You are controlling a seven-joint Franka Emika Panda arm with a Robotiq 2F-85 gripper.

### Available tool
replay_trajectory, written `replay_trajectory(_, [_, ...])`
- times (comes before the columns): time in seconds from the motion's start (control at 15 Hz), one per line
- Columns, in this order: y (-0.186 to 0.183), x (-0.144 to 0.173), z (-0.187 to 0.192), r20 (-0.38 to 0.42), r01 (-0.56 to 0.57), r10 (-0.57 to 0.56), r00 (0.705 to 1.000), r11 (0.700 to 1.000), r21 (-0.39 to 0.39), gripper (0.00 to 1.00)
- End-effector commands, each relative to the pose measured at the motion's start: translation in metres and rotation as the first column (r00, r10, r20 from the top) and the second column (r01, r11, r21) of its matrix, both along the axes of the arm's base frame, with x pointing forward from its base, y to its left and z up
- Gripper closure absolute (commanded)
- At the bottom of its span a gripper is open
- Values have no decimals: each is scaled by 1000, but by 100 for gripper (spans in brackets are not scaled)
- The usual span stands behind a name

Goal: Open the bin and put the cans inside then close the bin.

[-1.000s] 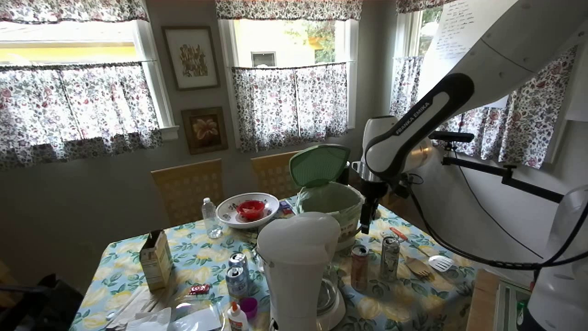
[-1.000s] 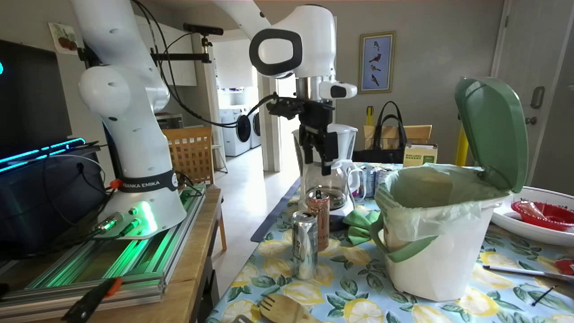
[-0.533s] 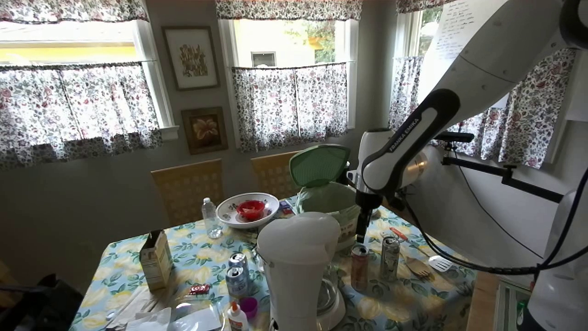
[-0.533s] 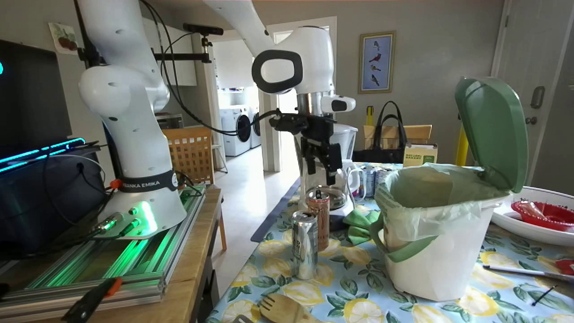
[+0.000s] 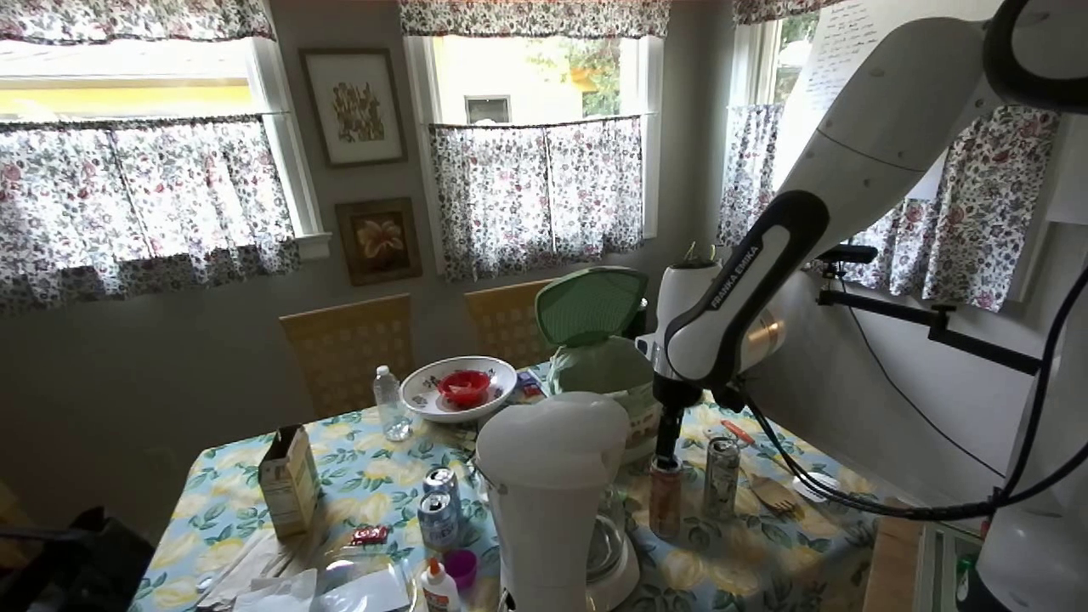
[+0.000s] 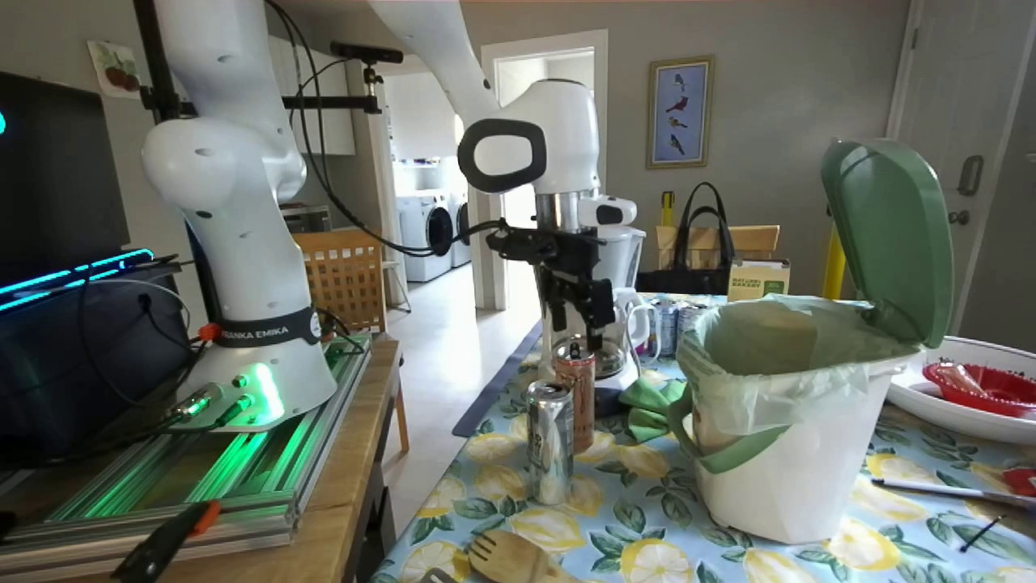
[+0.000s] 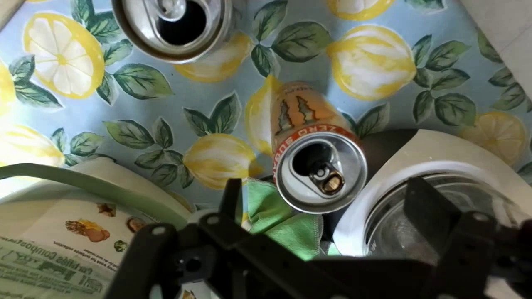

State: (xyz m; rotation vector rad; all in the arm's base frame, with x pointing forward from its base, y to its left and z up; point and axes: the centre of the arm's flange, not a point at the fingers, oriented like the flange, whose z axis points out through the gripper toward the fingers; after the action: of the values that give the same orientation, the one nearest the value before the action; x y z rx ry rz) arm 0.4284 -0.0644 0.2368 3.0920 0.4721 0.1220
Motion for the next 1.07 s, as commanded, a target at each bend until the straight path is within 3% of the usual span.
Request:
replay_trajectory(0.0, [0,0,-17,9,-48,48,999,999,-6,0])
replay_trajectory(0.53, [2,1,-27,23,-79,79,997,997,-12,0])
replay_trajectory(0.6, [2,1,-27,25,-81,81,996,997,-13,19])
replay_trajectory(1.0, [0,3,-27,21,-81,81,996,996,-21,63])
